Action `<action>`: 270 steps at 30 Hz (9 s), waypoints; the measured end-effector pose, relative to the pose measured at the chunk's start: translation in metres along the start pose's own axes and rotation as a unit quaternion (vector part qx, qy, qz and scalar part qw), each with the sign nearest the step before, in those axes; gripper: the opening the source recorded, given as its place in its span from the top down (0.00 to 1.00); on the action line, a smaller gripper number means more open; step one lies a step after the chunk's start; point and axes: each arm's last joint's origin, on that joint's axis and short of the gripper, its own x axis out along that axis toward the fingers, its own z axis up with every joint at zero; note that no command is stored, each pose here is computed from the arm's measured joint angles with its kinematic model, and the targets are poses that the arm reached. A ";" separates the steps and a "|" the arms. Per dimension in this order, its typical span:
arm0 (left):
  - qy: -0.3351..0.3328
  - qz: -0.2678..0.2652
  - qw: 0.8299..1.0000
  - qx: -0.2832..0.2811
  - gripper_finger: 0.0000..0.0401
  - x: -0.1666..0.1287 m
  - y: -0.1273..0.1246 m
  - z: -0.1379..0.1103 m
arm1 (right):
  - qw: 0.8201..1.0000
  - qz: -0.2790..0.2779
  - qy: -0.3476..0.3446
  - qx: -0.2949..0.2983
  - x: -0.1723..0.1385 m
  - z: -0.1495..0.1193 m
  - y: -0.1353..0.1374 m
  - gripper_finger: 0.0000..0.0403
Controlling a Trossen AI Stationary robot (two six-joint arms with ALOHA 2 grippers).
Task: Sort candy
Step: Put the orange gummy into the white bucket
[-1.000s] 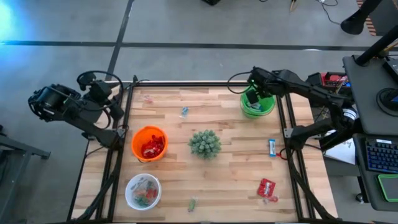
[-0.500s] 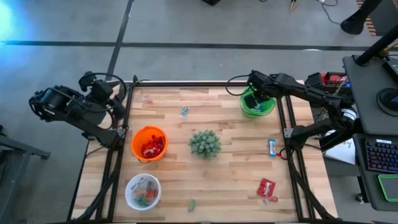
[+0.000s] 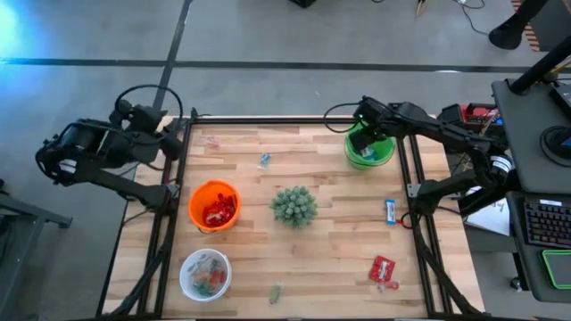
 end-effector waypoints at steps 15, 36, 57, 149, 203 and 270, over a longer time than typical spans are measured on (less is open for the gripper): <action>0.164 0.100 0.978 -0.076 0.65 0.064 -0.025 0.014 | 0.997 0.031 -0.071 -0.010 -0.032 0.023 -0.001 0.70; 0.373 -0.064 0.922 0.083 0.65 0.183 -0.007 0.011 | 0.994 0.026 -0.067 -0.082 -0.027 0.021 0.000 0.70; 0.477 -0.135 0.868 -0.003 0.65 0.266 0.014 -0.081 | 0.996 0.080 -0.041 -0.008 -0.027 0.019 0.003 0.70; 0.534 -0.102 0.833 -0.105 0.56 0.343 -0.005 -0.143 | 0.991 0.126 -0.034 -0.012 -0.034 0.011 0.022 0.70; 0.574 -0.035 0.798 -0.183 0.56 0.338 -0.019 -0.147 | 0.989 0.136 -0.035 -0.034 -0.038 0.005 0.031 0.70; 0.525 0.137 0.776 -0.322 0.56 0.337 -0.049 -0.138 | 0.976 0.143 -0.049 -0.156 -0.038 0.005 0.032 0.70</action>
